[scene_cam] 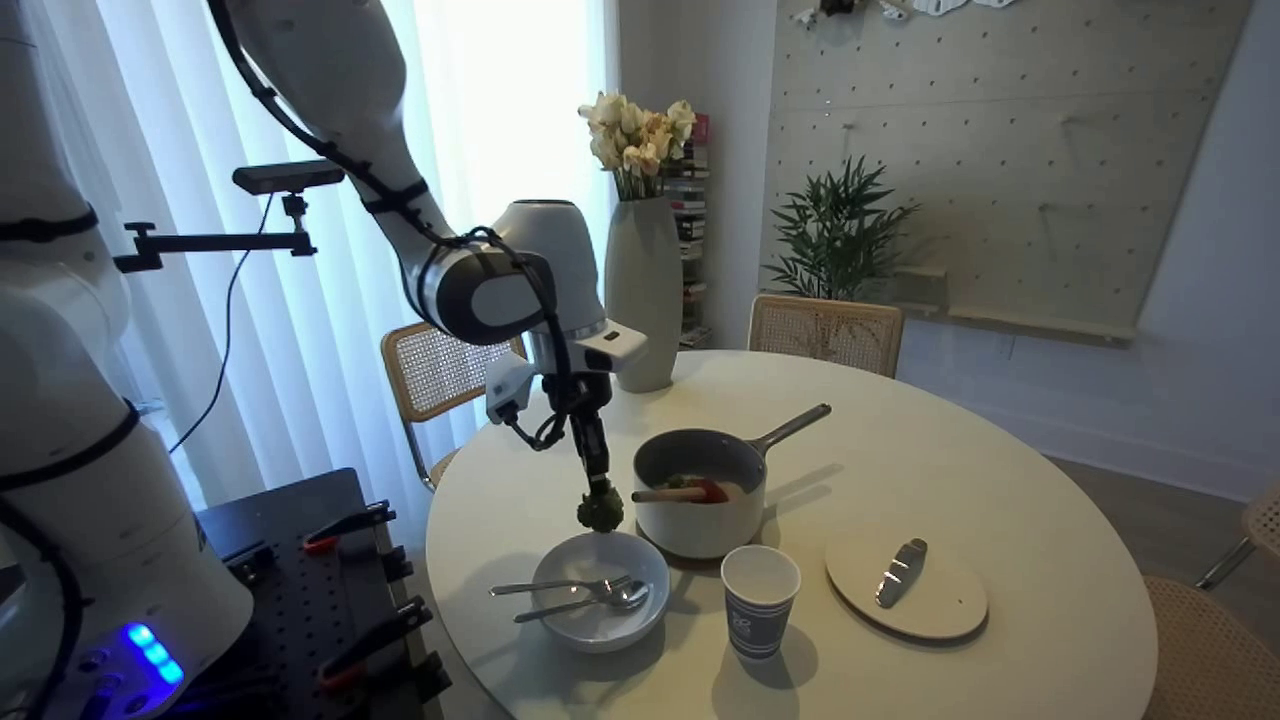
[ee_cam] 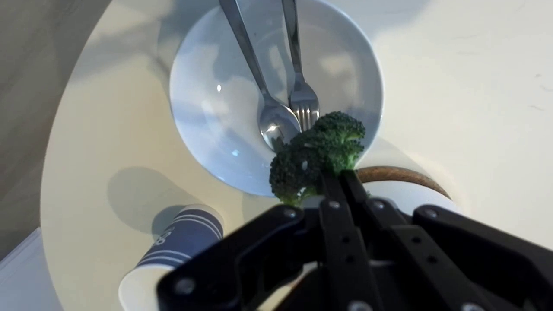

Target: Remove the green object from the pot on the table and put it in the white bowl

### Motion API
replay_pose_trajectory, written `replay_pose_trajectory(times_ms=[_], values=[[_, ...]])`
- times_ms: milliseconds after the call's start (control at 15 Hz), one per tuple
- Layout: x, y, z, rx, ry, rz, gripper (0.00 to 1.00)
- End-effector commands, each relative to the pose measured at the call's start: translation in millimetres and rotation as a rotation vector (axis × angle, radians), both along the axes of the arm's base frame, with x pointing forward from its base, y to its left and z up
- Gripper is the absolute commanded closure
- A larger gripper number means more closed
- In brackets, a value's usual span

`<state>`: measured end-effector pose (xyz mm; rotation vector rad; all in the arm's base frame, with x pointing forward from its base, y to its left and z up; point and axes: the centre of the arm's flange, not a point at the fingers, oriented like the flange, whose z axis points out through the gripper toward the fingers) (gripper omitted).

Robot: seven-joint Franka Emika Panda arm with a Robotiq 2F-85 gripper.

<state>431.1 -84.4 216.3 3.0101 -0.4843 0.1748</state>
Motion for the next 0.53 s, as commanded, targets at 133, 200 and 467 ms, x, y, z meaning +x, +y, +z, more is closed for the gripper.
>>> replay_pose_trajectory(times_ms=[133,200,467], values=[[-8.8,-14.7,-26.8,-0.036,-0.018,-0.038,0.99],[-10.5,-18.6,-30.4,-0.038,-0.017,-0.044,0.99],[-16.6,-26.3,-41.6,-0.042,-0.011,-0.054,0.99]])
